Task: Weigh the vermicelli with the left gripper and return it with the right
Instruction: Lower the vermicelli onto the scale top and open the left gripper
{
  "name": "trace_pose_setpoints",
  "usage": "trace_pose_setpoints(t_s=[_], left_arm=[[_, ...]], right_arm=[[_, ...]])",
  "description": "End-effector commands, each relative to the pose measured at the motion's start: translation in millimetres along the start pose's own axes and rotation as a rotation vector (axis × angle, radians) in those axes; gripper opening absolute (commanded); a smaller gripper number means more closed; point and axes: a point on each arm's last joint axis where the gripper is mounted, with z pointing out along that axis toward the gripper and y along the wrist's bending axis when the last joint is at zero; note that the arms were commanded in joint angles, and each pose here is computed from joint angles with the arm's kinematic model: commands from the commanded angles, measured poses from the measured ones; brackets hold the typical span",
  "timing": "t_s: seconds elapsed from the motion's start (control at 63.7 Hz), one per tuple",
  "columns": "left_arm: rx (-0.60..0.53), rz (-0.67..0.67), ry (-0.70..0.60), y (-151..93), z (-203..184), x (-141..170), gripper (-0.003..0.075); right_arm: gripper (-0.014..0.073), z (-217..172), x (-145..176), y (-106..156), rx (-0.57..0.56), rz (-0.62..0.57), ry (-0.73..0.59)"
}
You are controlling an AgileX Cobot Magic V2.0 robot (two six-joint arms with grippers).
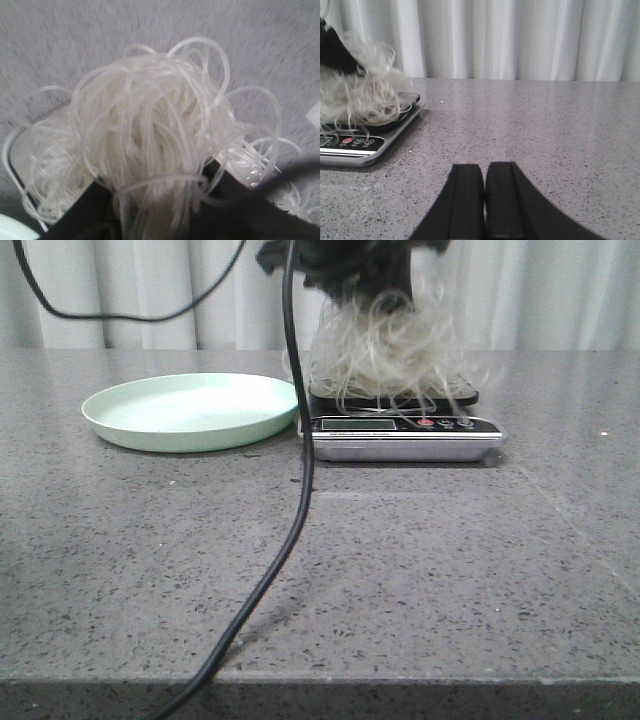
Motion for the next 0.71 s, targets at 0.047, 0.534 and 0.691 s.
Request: trace_pose_setpoints(t_s=[0.047, 0.534, 0.691], left_arm=[[0.012, 0.008, -0.140, -9, -37, -25, 0.0440], [-0.076, 0.112, -0.290, -16, -171, -45, 0.0582], [-0.093, 0.122, -0.355, -21, -215, -21, 0.0503]], right_arm=[[0.0184, -2, -11, 0, 0.002, -0.014, -0.099], [0.0184, -2, -11, 0, 0.002, -0.014, -0.099], [0.0184, -2, -11, 0, 0.002, -0.014, -0.099]])
